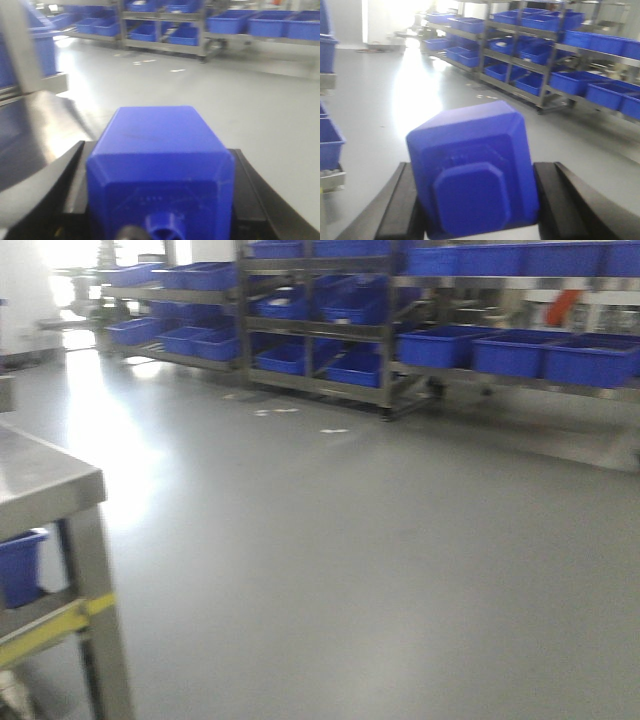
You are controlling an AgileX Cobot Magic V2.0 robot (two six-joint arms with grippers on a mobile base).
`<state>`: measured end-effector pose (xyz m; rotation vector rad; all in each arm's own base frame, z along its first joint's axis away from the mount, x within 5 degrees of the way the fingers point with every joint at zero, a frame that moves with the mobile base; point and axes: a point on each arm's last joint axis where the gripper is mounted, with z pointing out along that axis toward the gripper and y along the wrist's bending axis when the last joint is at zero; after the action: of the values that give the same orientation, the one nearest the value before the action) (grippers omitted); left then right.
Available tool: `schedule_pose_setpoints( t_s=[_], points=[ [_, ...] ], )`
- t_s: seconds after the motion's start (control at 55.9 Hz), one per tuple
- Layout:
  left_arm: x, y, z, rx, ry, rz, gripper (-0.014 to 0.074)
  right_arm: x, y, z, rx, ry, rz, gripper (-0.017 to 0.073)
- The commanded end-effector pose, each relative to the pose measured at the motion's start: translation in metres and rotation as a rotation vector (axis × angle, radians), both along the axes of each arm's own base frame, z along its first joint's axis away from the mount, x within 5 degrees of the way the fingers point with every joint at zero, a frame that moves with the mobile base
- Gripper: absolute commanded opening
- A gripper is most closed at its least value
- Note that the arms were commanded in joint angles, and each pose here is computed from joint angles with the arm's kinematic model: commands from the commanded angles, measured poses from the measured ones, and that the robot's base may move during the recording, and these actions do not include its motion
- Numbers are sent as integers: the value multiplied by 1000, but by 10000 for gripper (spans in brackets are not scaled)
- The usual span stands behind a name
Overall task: Pick and sort blue part to right shelf
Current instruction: 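Drive the base across the floor holding both blue parts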
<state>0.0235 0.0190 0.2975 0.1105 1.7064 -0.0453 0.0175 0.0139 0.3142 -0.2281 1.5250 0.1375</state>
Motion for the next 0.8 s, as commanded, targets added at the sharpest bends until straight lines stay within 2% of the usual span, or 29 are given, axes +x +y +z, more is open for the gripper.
schedule_pose_setpoints(
  t_s=[0.0,0.787],
  points=[
    [0,-2,15,-9,-90,-28,376,-1,-2,16,27,-98,-21,69],
    [0,-2,15,-9,-90,-30,376,-1,-2,16,27,-98,-21,69]
  ],
)
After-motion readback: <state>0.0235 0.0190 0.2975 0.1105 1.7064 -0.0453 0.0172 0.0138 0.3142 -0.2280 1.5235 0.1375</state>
